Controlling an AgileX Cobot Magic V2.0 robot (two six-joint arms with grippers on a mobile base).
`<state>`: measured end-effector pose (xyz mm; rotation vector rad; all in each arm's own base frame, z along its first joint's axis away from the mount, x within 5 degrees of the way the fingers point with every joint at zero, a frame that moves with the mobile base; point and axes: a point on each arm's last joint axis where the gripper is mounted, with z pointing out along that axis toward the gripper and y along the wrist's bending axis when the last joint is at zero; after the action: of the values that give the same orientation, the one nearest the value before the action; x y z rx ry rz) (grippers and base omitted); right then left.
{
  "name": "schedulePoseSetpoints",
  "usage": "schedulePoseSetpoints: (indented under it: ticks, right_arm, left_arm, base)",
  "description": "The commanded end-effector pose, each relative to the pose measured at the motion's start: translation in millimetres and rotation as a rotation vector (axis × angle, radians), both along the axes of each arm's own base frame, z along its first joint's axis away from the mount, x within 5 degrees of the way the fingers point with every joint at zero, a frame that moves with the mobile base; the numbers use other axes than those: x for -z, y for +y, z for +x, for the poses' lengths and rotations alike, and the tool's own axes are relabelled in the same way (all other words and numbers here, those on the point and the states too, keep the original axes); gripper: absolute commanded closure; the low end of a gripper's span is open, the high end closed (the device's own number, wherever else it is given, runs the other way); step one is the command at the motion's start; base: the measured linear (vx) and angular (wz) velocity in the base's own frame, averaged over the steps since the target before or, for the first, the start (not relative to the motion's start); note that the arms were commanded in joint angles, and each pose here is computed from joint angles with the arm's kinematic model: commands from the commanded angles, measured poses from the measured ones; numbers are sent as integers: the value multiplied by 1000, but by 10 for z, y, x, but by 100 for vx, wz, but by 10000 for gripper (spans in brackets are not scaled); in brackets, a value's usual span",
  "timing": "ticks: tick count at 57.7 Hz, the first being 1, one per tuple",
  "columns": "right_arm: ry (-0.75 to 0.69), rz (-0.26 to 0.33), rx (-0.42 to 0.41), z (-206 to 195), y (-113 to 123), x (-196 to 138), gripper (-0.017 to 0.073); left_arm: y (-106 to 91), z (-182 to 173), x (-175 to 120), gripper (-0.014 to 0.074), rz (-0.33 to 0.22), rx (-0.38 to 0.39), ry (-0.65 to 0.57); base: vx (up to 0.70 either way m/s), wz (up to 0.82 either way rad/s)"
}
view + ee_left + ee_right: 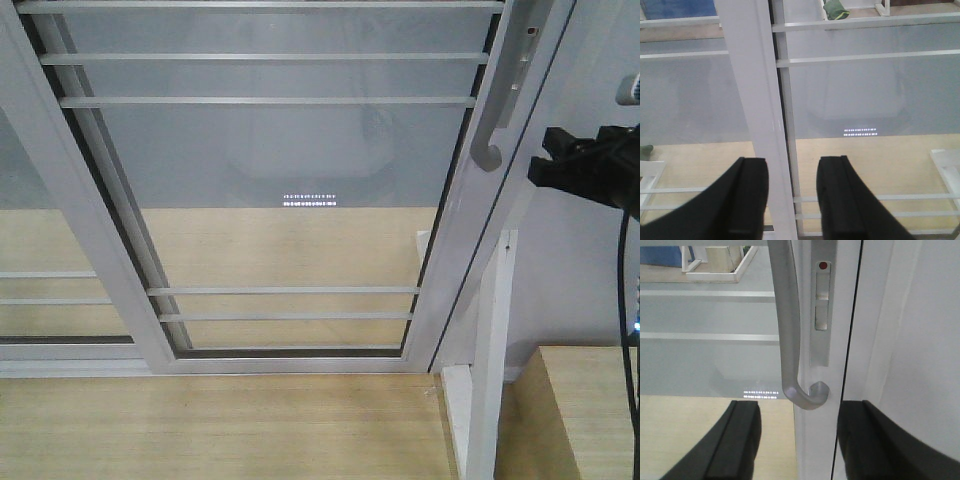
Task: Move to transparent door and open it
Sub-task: 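Reach the right gripper to the door's vertical handle and grasp it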
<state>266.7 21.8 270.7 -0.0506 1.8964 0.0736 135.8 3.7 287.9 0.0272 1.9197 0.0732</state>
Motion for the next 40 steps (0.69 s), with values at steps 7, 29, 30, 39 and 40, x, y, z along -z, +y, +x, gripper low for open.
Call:
schedulePoseSetpoints:
  ticks: [7, 29, 30, 39, 40]
  right_arm:
    - [-144, 1, -7, 443, 42, -277, 137]
    - [-164, 1, -8, 1085, 97, -299, 137]
    - [-163, 1, -8, 1105, 98, -295, 137]
    - [-161, 7, -6, 1289, 113, -257, 137]
    - [-161, 7, -6, 1303, 115, -252, 137]
  left_arm:
    - [-13, 32, -167, 205, -11, 9, -94]
    - [-11, 28, -153, 205, -11, 7, -78]
    - [-11, 28, -153, 205, -11, 7, -78]
    - [-11, 28, -153, 205, -11, 7, -78]
    - [-11, 28, -153, 205, -11, 7, -78]
  base:
    - [0, 0]
    - [0, 0]
    - [0, 0]
    - [0, 0]
    - [0, 0]
